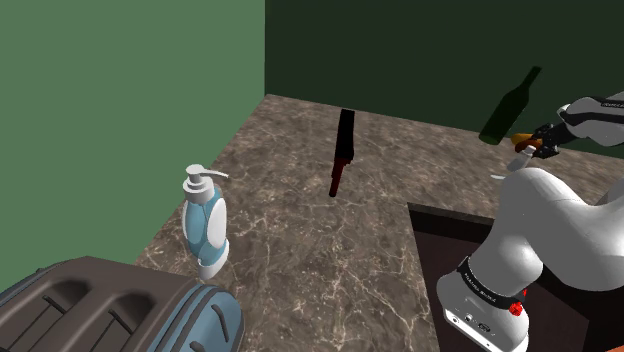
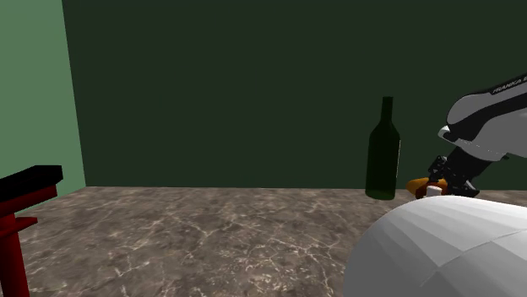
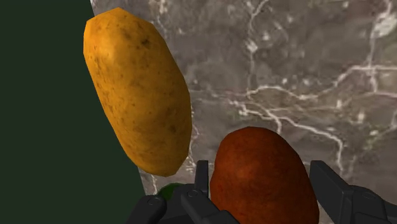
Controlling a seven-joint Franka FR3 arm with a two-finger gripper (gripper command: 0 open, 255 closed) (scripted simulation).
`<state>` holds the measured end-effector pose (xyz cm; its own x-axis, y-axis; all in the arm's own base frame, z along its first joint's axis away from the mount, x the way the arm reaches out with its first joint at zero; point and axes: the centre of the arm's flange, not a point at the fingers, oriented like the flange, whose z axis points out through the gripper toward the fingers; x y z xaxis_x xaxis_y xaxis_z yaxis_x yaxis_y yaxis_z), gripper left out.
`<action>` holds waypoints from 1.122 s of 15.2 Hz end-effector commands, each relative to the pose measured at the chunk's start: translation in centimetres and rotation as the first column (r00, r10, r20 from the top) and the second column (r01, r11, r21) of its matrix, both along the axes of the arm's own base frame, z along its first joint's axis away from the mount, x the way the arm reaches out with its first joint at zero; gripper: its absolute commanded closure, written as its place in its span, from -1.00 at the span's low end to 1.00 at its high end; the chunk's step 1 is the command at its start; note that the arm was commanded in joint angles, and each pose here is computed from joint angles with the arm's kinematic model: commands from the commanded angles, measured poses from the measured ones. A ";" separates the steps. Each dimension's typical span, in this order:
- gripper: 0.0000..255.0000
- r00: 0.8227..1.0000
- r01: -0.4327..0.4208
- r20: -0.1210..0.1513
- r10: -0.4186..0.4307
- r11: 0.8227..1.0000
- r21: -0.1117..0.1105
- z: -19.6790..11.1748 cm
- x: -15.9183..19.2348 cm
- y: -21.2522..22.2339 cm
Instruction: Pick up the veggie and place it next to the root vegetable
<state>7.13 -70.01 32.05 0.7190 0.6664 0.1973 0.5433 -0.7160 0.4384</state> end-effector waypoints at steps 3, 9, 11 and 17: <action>-1.00 1.000 0.000 0.000 0.000 1.000 0.000 0.0 0.0 0.0; -1.00 1.000 0.000 0.000 0.000 1.000 0.000 2.3 -1.1 0.5; -1.00 1.000 0.000 0.000 0.000 1.000 0.000 4.4 -2.2 1.0; -1.00 1.000 0.000 0.000 0.000 1.000 0.000 4.4 -2.2 1.0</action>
